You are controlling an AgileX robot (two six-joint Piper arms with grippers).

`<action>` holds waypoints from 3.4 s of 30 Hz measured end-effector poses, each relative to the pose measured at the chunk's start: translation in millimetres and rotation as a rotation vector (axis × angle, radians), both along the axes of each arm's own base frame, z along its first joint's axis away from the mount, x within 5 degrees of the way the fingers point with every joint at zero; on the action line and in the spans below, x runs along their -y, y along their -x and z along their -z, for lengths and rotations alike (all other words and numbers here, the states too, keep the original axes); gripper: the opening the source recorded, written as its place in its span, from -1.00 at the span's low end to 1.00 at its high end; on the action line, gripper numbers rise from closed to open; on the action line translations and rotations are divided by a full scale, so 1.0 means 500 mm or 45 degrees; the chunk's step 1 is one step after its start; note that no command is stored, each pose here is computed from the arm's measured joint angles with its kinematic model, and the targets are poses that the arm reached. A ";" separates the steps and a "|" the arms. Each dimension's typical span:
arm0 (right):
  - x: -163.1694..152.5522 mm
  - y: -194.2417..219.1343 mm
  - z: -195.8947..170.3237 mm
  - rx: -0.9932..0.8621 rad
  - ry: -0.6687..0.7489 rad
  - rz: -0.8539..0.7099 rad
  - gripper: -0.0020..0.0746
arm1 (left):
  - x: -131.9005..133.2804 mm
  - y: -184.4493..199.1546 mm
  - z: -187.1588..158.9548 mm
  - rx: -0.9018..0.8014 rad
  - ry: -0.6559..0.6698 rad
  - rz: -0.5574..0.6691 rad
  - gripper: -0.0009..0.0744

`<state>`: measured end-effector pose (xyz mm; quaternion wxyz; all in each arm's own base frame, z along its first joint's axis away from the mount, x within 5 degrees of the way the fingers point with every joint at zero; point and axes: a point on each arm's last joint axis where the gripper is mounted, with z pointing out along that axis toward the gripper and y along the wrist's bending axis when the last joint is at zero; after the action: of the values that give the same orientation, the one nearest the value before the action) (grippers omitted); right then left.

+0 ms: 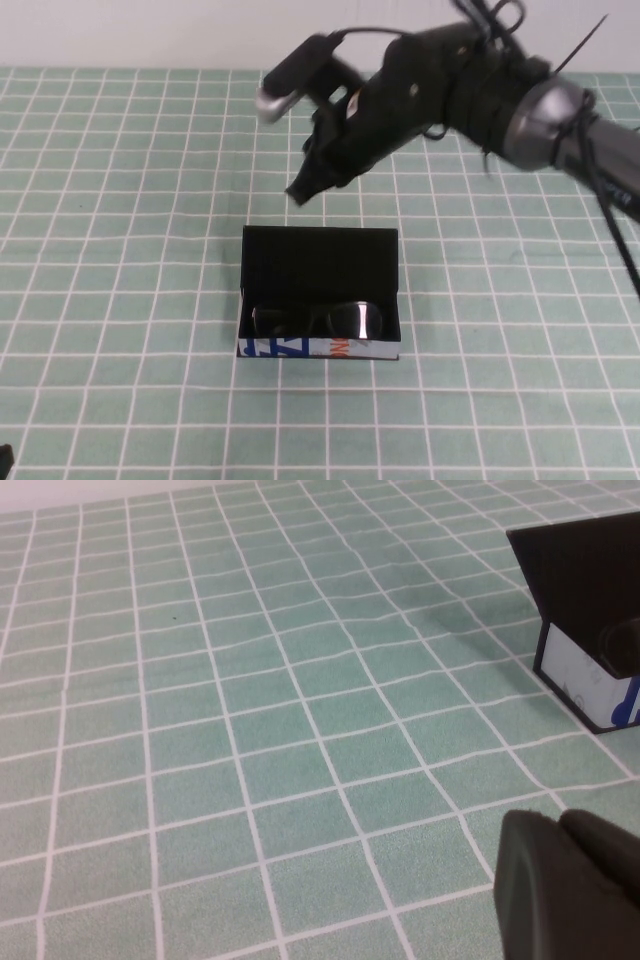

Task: Return glasses to glasses case
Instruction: Close the glasses case

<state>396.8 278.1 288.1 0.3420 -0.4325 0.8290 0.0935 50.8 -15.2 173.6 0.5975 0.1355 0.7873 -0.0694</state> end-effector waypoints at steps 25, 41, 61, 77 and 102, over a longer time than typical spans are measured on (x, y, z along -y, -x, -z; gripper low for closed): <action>0.078 -0.038 -0.046 -0.237 -0.349 0.167 -0.98 | -0.003 -0.003 -0.092 0.537 0.527 -0.035 -0.98; 0.087 -0.036 -0.065 -0.242 -0.425 0.115 -0.98 | -0.033 0.124 -0.495 0.912 0.283 0.015 -0.98; 0.105 -0.039 -0.059 -0.248 -0.355 0.095 -0.98 | 0.108 -0.266 -0.343 -0.526 -0.067 0.203 -0.98; 0.130 -0.111 0.086 -0.478 -0.422 0.218 -0.98 | 0.325 -0.361 -0.115 -0.863 -0.104 0.799 -0.98; 0.124 -0.129 0.173 -0.556 -0.371 0.199 -0.98 | 0.365 -0.419 0.022 -0.887 -0.188 0.607 -0.98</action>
<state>461.1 216.1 201.5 0.2202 -0.2831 0.8917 0.2762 260.4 -197.8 162.6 0.2519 0.3244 0.8916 -0.1905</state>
